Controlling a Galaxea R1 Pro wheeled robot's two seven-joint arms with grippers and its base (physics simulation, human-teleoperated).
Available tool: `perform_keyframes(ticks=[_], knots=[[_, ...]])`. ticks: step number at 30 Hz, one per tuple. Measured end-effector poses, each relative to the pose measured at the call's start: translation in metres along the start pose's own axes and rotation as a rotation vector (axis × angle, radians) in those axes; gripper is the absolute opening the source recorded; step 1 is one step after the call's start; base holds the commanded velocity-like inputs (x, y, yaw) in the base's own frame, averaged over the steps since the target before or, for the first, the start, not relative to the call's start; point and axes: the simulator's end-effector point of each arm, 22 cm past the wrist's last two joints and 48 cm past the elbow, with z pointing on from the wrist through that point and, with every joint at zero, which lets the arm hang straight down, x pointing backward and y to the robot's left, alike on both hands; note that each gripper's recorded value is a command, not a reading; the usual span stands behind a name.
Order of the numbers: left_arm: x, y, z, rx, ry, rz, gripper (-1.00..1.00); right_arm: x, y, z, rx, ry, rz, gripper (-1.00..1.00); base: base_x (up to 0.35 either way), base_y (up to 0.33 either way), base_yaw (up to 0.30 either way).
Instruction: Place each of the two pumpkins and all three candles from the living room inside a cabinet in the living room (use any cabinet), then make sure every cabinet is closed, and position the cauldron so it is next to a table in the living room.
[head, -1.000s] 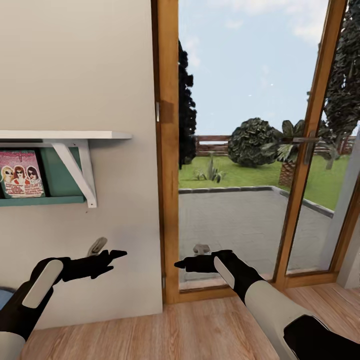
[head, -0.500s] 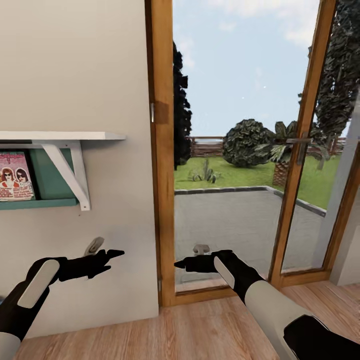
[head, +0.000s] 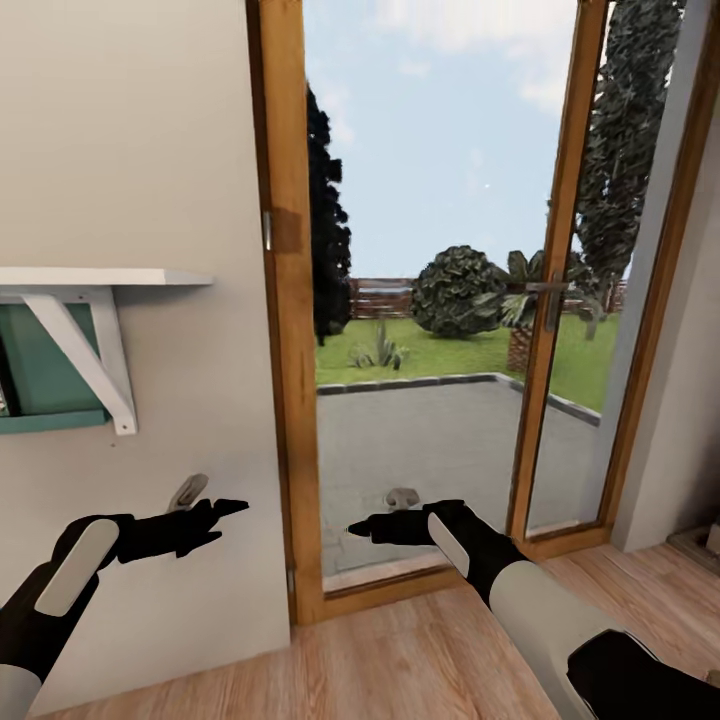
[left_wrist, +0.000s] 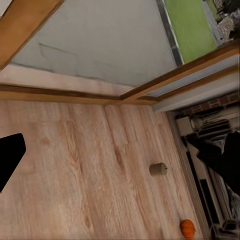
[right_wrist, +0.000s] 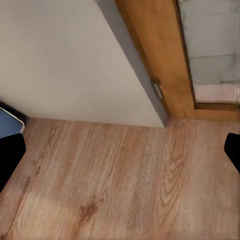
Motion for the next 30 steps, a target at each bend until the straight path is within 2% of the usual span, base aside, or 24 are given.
perform_keyframes(ticks=[21, 30], knots=[[-0.004, -0.009, -0.007, 0.011, -0.014, 0.012, 1.0, -0.009, 0.006, -0.008, -0.002, -0.02, -0.011, 1.0, -0.001, 0.0, -0.231], [-0.007, -0.014, -0.011, 0.023, -0.022, 0.01, 1.0, -0.014, 0.006, -0.012, 0.003, -0.034, -0.016, 1.0, -0.084, 0.024, -0.242]])
